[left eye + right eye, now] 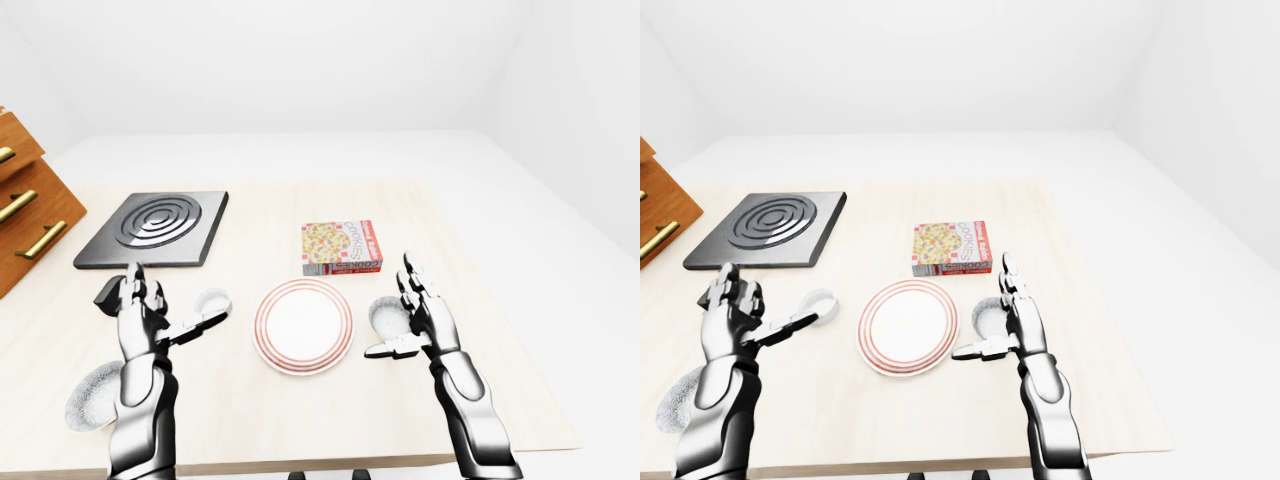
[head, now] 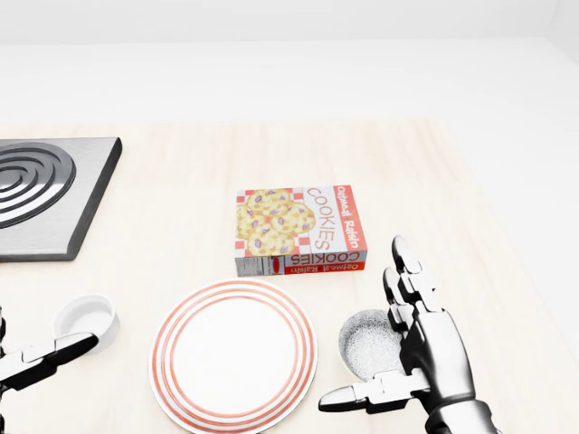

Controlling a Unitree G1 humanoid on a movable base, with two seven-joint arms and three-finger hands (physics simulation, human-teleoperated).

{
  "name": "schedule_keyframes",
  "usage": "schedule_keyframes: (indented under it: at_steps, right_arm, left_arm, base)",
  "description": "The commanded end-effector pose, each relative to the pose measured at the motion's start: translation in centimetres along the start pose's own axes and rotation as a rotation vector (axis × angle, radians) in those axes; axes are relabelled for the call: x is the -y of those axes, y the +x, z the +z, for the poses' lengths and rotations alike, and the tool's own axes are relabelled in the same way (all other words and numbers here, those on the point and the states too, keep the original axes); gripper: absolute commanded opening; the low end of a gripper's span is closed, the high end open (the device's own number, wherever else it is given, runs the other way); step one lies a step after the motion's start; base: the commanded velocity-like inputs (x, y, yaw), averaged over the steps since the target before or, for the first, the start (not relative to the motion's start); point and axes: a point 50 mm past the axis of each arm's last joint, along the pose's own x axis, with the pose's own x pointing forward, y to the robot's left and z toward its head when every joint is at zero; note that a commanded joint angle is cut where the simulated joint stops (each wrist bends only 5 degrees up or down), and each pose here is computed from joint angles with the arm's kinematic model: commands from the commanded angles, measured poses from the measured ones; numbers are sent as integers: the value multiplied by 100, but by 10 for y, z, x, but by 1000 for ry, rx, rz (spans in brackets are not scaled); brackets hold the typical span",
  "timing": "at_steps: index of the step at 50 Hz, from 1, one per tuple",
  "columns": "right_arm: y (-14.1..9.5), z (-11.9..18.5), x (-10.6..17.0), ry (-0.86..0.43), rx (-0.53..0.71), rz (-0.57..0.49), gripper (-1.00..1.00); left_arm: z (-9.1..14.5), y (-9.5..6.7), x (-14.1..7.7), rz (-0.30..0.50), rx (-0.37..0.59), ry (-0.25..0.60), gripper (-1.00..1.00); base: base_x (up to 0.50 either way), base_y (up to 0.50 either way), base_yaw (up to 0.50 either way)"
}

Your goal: Pick the akita bowl next to the plate and place it on the plate.

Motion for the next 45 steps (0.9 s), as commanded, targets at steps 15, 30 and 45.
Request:
schedule_keyframes:
  at_steps: [15,30,45]
  right_arm:
    - [-1,-3,-1,-21,5,0,100]
    - [0,-4,0,-22,6,-1,100]
    - [-1,-4,0,-21,7,3,100]
  left_arm:
    - [9,-3,-45,130,26,-24,100]
    - [7,-2,-44,125,14,-20,100]
    - [12,-3,-40,114,40,0,100]
  base:
    - [0,0,0]
    - [0,0,0]
    - [0,0,0]
